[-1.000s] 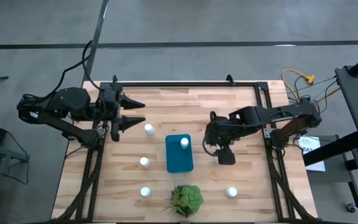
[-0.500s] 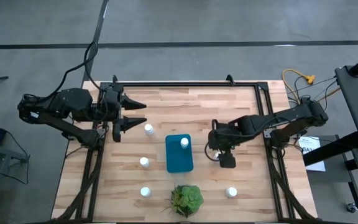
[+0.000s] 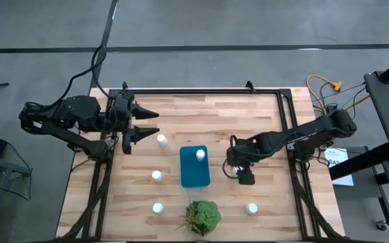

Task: Pick and place pill bottles into a basket
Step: Put the medicine bottle into the container

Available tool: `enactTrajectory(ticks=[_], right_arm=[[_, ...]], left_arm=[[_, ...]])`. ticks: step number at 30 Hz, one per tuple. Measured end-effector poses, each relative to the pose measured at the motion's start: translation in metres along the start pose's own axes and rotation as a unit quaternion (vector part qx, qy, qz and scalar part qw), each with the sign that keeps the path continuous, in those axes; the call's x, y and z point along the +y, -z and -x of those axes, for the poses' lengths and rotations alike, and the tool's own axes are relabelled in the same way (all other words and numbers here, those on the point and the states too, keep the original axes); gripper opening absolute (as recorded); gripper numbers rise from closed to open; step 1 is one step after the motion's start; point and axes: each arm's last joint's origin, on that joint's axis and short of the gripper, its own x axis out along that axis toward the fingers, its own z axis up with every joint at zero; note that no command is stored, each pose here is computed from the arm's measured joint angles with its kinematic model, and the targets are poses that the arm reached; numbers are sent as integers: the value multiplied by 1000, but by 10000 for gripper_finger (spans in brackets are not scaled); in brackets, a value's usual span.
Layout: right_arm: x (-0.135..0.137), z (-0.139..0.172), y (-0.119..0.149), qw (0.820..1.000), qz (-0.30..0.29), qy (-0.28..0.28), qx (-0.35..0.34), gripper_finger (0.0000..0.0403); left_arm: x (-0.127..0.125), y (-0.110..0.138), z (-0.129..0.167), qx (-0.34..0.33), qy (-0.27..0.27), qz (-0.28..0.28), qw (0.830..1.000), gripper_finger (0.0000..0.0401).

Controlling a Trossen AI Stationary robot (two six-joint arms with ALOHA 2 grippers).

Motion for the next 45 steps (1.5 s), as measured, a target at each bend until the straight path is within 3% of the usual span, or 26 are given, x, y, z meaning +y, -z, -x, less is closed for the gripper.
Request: enactTrajectory(ticks=[14,36,45], right_arm=[[-6,-28,14,1000,-3,-2,-9,250],[-10,-43,23,1000,-18,-1,-15,245],[-10,-44,23,1000,-20,-2,-18,204]], left_arm=[[0,0,0,0,0,-1,1000,231],[0,0,-1,0,-4,-1,1000,231],[0,0,-1,0,-4,-1,1000,231]])
